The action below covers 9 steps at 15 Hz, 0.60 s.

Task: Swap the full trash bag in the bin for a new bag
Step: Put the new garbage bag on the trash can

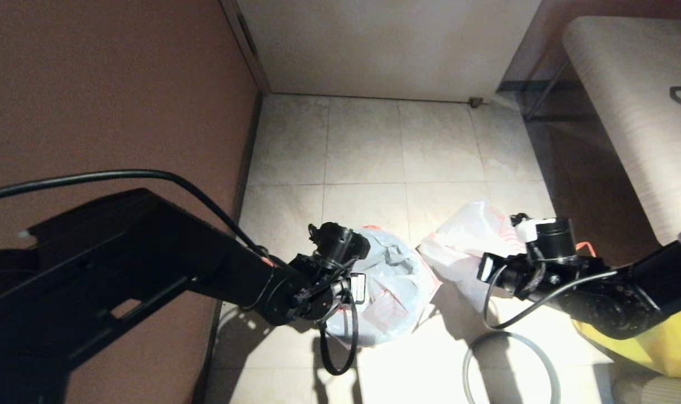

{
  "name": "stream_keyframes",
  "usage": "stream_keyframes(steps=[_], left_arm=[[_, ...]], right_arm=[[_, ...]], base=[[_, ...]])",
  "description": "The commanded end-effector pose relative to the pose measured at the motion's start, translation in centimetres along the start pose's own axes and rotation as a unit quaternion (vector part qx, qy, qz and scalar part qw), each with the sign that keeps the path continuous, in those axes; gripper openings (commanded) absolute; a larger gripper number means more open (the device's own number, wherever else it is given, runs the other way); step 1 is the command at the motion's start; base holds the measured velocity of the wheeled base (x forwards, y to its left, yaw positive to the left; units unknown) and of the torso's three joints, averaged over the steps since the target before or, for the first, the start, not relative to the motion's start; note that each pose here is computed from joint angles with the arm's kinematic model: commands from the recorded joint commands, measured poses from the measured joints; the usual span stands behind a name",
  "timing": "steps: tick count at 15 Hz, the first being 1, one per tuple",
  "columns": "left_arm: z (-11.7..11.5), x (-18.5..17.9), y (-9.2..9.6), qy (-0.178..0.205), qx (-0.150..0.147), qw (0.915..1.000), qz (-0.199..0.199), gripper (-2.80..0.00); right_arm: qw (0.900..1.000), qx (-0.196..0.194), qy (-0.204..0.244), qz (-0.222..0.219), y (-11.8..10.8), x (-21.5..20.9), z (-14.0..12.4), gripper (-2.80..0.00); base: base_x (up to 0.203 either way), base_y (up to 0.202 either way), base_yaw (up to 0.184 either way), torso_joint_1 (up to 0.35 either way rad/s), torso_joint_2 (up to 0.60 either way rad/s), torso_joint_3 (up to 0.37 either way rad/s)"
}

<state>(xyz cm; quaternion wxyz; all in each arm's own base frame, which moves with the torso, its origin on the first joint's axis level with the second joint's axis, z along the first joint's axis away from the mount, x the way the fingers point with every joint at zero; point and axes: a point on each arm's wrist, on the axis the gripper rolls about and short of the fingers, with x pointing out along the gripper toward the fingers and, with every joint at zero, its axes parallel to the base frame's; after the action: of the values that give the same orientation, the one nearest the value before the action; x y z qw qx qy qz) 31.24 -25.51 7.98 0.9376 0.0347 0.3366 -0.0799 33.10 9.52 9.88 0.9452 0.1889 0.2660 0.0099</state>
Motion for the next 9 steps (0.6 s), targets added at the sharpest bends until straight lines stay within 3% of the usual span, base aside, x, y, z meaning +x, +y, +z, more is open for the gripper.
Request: stream_keyframes(steps=[1,5,9], left_arm=[[-1.1,3.6,-1.8,0.028,0.025,0.9993,0.007,-2.8],[-2.7,9.0,-3.4,0.046,0.06,0.9971,0.013,-2.8],[-5.0,15.7,-3.8,0.049,0.082,0.9951,0.025,-2.8]], right_arm=[[0.998,0.032,-0.057,-0.016,-2.5,-3.3,3.3,-2.8],[0.985,0.092,-0.132,-0.055,-10.0,-7.6,8.3,-2.8],[0.983,0.103,-0.148,-0.047,-11.5,-10.6,8.4,-2.8]], base=[[0.0,0.0,0.0,0.0,0.0,0.0],[0.0,0.0,0.0,0.0,0.0,0.0],[0.0,0.0,0.0,0.0,0.0,0.0]])
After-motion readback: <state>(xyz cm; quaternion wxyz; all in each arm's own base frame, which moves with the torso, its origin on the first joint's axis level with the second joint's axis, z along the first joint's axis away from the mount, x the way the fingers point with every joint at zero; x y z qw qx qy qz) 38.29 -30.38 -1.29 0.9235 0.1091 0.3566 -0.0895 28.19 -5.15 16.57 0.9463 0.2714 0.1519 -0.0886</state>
